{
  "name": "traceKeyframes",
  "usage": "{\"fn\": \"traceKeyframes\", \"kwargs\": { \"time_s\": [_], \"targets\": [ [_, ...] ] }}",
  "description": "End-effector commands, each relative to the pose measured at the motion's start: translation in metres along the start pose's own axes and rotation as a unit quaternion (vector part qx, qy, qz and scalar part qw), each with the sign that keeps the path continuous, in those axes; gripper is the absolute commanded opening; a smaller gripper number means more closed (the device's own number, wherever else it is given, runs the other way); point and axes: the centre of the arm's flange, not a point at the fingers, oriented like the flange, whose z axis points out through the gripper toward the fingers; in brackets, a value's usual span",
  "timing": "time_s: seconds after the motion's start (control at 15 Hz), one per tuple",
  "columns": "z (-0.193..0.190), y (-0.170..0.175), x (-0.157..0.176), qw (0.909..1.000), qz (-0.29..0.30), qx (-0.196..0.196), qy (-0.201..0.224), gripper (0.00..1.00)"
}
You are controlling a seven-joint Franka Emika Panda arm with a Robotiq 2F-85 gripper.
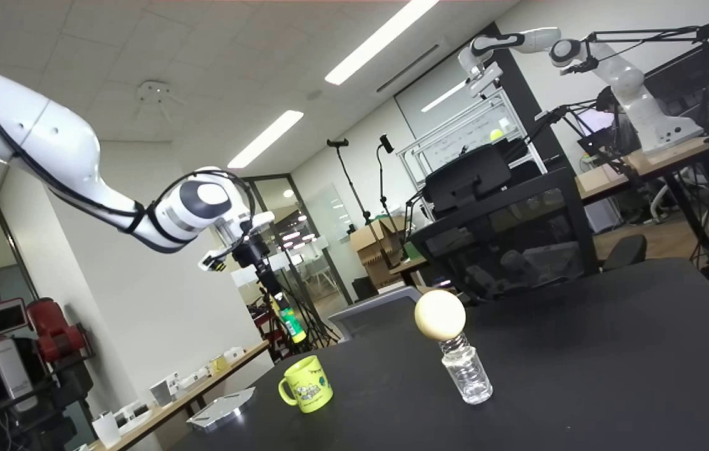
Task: Pick the object and put it in the cup
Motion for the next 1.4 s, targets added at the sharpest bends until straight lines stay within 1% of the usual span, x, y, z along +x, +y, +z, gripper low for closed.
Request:
{"fn": "traceKeyframes", "kwargs": {
  "time_s": [0.0, 0.2, 0.33, 0.87, 1.0, 1.07, 1.27, 1.33],
  "targets": [
    [0.010, -0.050, 0.003, 0.9993, -0.034, 0.004, 0.014, 0.10],
    [0.024, -0.072, 0.002, 0.9986, -0.052, 0.005, 0.003, 0.10],
    [0.035, -0.081, 0.002, 0.9981, -0.062, 0.003, -0.007, 0.10],
    [0.083, -0.085, 0.000, 0.9960, -0.074, -0.035, -0.034, 0.10],
    [0.085, -0.085, -0.001, 0.9963, -0.073, -0.032, -0.035, 0.10],
    [0.083, -0.085, -0.001, 0.9962, -0.076, -0.027, -0.032, 0.53],
    [0.069, -0.084, -0.002, 0.9966, -0.076, -0.017, -0.027, 0.73],
    [0.061, -0.082, -0.001, 0.9968, -0.074, -0.013, -0.025, 0.81]
  ]
}}
